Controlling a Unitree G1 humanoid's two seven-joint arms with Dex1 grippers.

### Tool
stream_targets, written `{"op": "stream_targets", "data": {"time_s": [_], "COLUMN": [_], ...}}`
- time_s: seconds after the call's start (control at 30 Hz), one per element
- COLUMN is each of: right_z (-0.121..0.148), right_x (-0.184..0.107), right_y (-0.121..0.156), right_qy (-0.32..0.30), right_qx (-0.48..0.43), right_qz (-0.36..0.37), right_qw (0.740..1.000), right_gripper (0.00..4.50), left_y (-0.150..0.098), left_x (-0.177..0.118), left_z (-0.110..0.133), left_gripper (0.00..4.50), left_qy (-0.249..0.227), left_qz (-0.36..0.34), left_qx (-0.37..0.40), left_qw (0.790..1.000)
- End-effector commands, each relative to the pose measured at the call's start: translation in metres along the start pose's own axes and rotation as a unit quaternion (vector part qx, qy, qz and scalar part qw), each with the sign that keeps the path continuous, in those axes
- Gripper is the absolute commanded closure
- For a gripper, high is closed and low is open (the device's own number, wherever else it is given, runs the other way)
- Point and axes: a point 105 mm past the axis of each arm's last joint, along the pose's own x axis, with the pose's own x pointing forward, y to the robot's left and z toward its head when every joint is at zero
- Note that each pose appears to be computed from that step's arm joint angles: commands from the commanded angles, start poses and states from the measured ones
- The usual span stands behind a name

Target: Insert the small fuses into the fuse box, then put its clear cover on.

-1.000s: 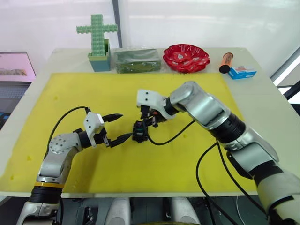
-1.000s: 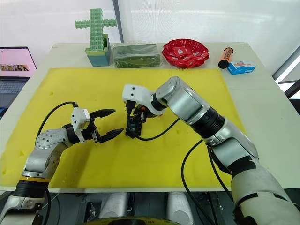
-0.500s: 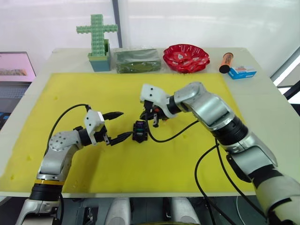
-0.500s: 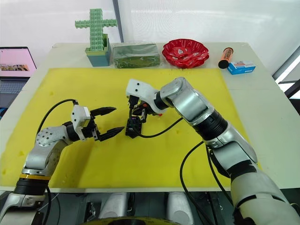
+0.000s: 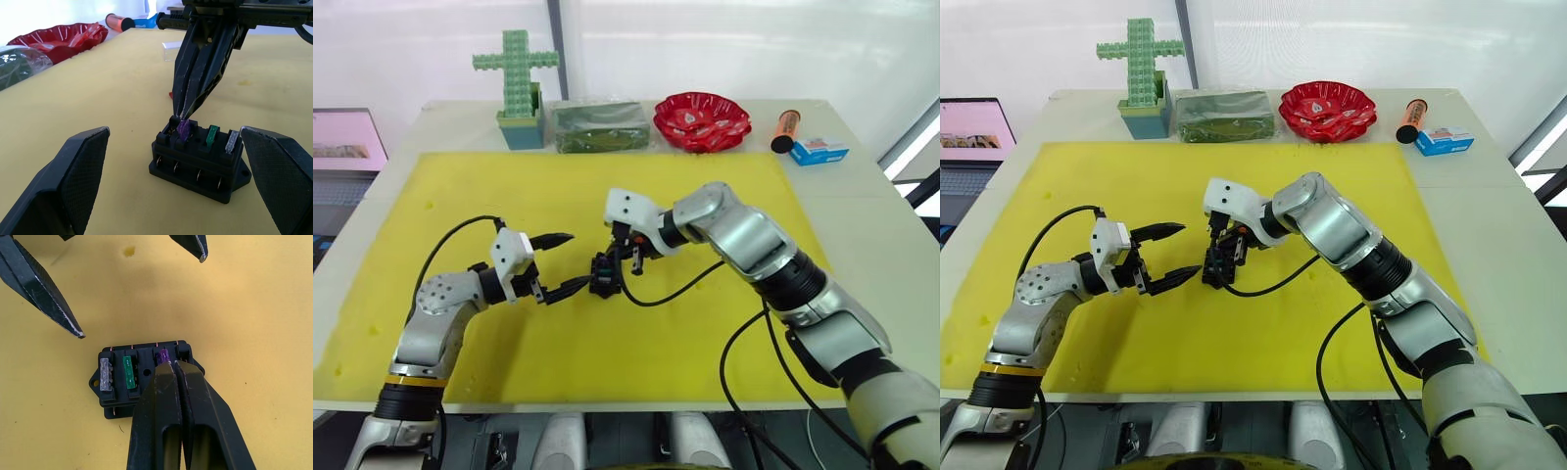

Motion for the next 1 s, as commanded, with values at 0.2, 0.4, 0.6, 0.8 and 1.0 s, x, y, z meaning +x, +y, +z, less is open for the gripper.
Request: {"op": "stream_targets", "data": {"time_s": [0.2, 0.4, 0.6, 0.8, 1.0], "right_z": [0.009, 0.005, 0.005, 0.001, -0.013], "right_x": [-0.001, 0.002, 0.003, 0.007, 0.017], "right_y": [0.005, 0.010, 0.011, 0.009, 0.014], "right_qy": [-0.012, -0.005, -0.006, -0.001, 0.016], "right_qx": [-0.020, -0.028, -0.030, -0.027, -0.011], "right_qz": [0.006, 0.011, 0.012, 0.003, 0.013], "right_qw": [1.000, 1.000, 0.999, 1.000, 1.000], "right_gripper": [4.48, 4.48, 4.48, 4.48, 4.48], "left_y": [0.001, 0.001, 0.002, 0.002, 0.001], "left_x": [-0.001, -0.001, -0.002, -0.003, -0.004], "left_z": [0.010, 0.010, 0.009, 0.008, 0.006], "left_gripper": [0.00, 0.00, 0.00, 0.00, 0.00], "left_qy": [-0.003, -0.002, 0.001, 0.001, 0.003], "left_qz": [0.002, 0.002, 0.003, 0.003, 0.003], "left_qx": [0.016, 0.015, 0.014, 0.014, 0.013], "left_qw": [1.000, 1.000, 1.000, 1.000, 1.000]}}
